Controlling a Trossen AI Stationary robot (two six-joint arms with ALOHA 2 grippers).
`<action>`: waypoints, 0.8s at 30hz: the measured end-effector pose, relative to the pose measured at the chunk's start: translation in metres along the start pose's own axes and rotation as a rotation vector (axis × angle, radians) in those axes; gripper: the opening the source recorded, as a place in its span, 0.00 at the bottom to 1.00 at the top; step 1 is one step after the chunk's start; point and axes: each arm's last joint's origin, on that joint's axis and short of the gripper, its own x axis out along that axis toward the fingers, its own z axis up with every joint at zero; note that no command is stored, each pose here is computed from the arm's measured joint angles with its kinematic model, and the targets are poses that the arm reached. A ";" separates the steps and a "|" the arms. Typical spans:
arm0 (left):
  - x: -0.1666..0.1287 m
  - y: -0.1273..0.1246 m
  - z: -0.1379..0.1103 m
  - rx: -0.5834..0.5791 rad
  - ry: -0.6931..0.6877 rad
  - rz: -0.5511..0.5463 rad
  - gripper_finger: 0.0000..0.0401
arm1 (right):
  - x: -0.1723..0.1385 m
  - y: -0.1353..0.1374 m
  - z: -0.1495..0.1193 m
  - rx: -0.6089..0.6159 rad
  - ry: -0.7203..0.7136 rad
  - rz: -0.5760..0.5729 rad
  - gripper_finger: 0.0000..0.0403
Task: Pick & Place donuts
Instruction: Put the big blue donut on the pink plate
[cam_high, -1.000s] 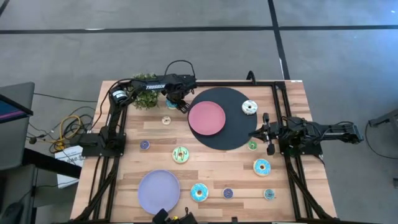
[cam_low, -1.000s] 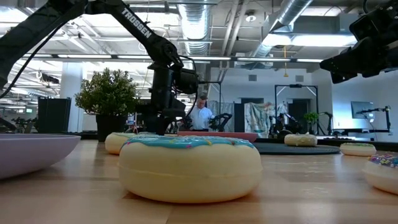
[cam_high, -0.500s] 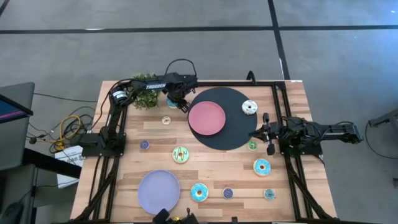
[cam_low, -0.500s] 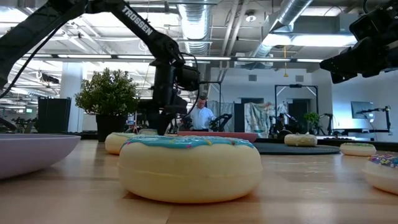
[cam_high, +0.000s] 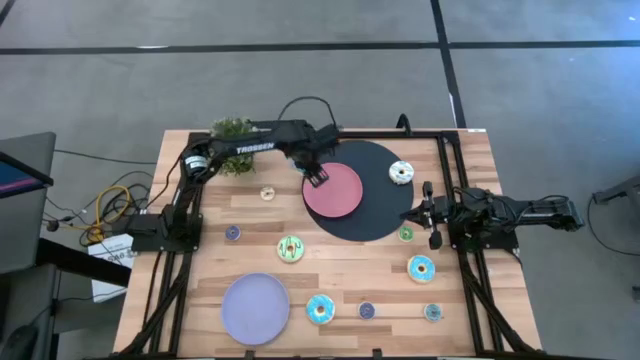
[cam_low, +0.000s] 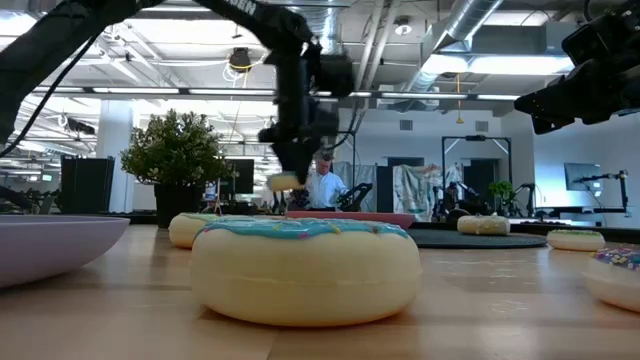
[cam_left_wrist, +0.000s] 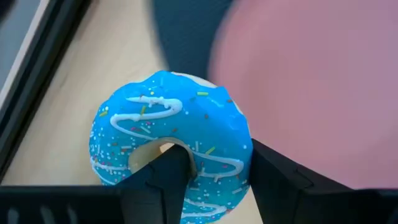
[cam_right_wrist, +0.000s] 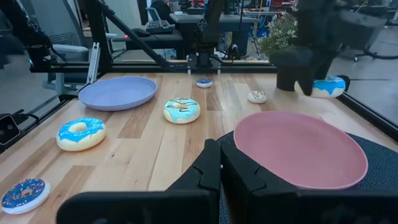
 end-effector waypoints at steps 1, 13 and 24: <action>-0.003 -0.011 0.001 0.018 -0.030 -0.007 0.37 | 0.000 0.000 0.000 0.000 0.000 0.000 0.00; -0.025 -0.091 0.009 0.089 -0.372 -0.171 0.37 | 0.000 0.000 0.000 0.000 0.000 0.000 0.00; 0.022 -0.103 0.021 0.031 -0.202 -0.234 0.37 | 0.000 0.000 0.000 0.000 -0.001 0.000 0.00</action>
